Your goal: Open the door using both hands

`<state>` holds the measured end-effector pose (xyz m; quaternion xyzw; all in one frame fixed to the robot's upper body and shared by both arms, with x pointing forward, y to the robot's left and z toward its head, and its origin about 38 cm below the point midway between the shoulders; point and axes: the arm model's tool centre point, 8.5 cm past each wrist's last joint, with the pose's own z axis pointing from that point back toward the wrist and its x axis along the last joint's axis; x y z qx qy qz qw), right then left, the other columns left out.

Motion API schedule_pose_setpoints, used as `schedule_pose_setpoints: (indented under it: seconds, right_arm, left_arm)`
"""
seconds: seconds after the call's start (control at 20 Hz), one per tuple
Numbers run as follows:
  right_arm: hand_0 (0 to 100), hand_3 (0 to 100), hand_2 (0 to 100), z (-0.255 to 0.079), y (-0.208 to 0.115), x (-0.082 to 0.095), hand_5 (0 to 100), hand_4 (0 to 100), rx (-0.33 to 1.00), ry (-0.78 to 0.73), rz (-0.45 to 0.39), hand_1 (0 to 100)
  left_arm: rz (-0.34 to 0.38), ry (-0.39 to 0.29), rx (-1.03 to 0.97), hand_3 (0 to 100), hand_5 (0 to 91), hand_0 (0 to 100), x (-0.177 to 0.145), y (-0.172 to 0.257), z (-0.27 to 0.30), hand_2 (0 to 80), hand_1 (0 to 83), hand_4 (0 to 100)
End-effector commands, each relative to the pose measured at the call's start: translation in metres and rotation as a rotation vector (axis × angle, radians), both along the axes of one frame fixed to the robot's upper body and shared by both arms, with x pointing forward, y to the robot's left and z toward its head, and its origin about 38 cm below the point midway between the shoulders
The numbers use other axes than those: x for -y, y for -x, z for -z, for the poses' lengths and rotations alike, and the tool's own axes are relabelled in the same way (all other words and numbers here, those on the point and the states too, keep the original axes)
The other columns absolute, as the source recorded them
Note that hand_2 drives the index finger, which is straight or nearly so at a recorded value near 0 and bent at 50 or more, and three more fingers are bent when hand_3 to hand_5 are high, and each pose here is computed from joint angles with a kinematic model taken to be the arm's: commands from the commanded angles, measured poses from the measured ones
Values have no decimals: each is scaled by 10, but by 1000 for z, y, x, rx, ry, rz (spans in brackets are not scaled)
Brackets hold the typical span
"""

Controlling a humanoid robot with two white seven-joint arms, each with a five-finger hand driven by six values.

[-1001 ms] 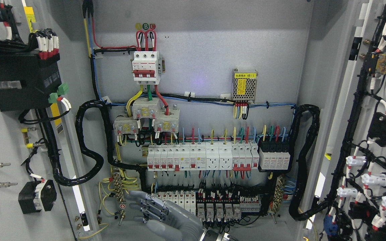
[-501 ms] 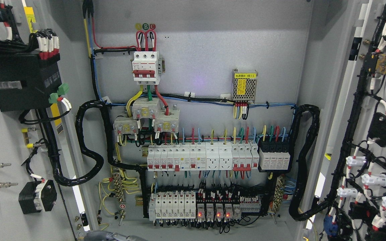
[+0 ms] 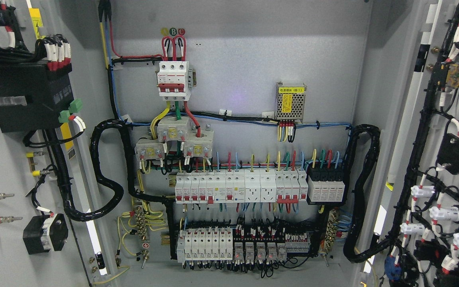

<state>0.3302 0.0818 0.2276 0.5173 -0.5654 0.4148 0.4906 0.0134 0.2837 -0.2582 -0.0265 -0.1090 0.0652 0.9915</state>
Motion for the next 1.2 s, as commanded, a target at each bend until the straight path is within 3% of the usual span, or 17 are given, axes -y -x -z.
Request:
schedule_pose_setpoints:
  seconds: [0.0, 0.2, 0.85, 1.15]
  right_arm:
    - [0, 0, 40, -5, 10, -23, 0, 0, 12, 5, -15, 500]
    - [0, 0, 40, -9, 6, -24, 0, 0, 14, 6, 14, 500]
    - [0, 0, 40, -23, 12, -39, 0, 0, 84, 33, -40, 500]
    - [0, 0, 40, -13, 23, -47, 0, 0, 82, 65, -76, 500]
  left_arm:
    - [0, -1, -1, 0, 0, 120, -1, 0, 0, 0, 556, 0]
    - [0, -2, -2, 0, 0, 120, -1, 1, 0, 0, 556, 0]
    - [-1, 0, -8, 0, 0, 120, 0, 5, 0, 0, 556, 0]
    - [-1, 14, -11, 0, 0, 120, 9, 4, 1, 0, 556, 0]
